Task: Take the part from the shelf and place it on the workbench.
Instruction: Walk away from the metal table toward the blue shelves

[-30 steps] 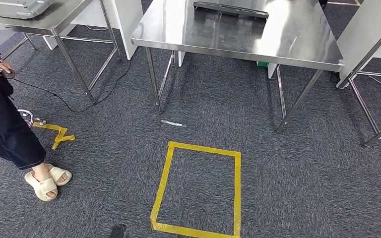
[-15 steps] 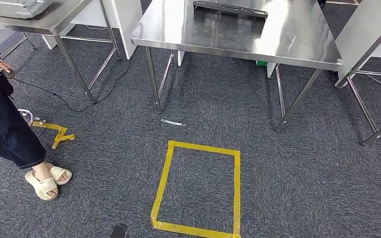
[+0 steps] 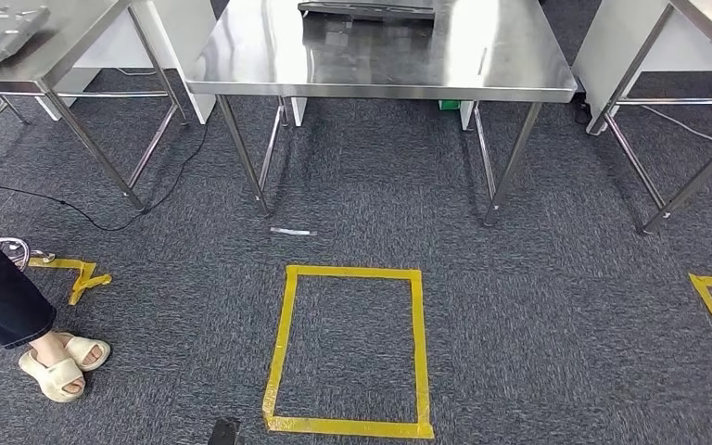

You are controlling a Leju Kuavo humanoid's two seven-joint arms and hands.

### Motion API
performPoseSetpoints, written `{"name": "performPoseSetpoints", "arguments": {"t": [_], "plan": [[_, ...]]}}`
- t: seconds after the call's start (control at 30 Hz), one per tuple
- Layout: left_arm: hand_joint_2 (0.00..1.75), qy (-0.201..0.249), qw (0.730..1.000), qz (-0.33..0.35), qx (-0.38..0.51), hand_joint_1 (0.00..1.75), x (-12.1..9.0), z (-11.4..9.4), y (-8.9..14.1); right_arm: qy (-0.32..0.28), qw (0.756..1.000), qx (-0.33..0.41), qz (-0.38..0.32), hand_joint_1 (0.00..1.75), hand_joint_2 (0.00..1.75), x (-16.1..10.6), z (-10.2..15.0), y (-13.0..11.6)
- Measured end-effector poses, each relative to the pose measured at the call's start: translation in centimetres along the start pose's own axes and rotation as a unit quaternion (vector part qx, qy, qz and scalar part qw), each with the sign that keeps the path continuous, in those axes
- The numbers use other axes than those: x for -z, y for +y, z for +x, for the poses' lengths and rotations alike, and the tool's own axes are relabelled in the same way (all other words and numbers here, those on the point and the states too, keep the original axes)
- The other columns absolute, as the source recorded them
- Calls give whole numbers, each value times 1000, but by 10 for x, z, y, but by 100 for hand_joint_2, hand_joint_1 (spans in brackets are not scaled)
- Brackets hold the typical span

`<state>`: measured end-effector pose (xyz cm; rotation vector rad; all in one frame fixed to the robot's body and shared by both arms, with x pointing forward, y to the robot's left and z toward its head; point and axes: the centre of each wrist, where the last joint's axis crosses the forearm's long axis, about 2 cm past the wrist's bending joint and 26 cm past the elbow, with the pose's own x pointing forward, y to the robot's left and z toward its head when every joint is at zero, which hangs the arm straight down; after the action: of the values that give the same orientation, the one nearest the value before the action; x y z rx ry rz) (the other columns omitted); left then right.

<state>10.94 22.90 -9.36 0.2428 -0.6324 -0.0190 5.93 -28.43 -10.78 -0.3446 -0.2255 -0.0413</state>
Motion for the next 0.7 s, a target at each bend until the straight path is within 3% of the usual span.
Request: {"name": "performPoseSetpoints", "arguments": {"t": [0.7], "plan": [[0, 8, 1000, -9, 10, 0, 1, 2, 0, 16, 999, 30, -13, 0, 0, -1, -5, 0]]}}
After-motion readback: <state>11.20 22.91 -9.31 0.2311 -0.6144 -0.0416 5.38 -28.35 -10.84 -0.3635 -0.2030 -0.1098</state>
